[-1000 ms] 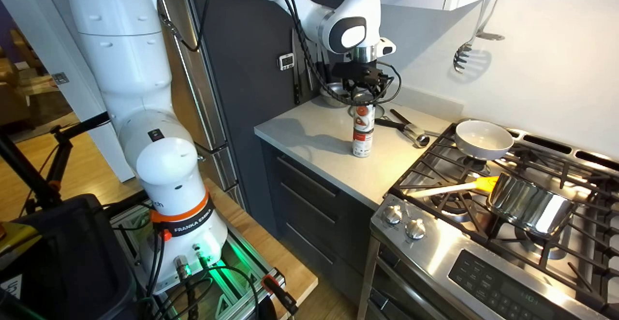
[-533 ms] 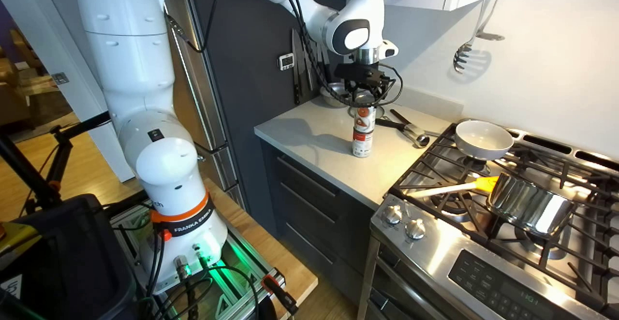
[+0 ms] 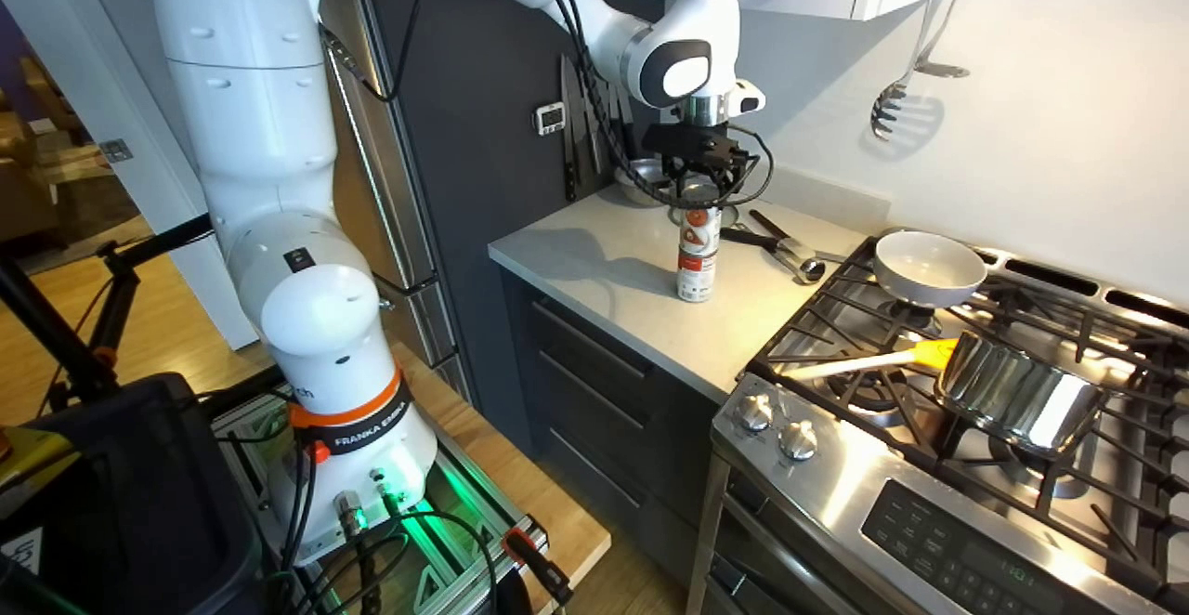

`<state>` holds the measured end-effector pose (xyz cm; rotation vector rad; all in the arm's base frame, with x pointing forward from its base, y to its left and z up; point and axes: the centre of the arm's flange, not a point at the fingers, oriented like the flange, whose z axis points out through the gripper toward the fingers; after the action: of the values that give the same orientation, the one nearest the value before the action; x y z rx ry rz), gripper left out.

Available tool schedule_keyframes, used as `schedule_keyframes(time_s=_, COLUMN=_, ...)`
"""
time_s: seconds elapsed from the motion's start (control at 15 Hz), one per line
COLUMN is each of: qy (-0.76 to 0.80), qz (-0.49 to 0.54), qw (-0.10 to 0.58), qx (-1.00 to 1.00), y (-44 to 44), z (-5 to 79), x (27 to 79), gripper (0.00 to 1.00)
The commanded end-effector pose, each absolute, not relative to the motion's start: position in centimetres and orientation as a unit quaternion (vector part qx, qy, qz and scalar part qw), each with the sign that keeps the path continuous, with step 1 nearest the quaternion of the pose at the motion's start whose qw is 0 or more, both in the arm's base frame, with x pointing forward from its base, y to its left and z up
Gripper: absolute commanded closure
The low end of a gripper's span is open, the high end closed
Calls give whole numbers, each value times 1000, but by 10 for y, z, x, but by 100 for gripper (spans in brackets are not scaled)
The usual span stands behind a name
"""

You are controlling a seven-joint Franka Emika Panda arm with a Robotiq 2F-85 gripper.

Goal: Pick up the can on the left and put it on the can to the right

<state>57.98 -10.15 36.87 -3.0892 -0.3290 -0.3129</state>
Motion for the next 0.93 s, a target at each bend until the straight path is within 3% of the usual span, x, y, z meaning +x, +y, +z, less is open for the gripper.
schedule_keyframes(time_s=0.0, qy=-98, qz=-100, qw=20, qx=-990, y=-105, z=377, x=585, gripper=42)
schedule_keyframes(time_s=0.87, qy=-93, qz=-90, qw=24, qx=-991, y=-106, z=371, x=584, gripper=42)
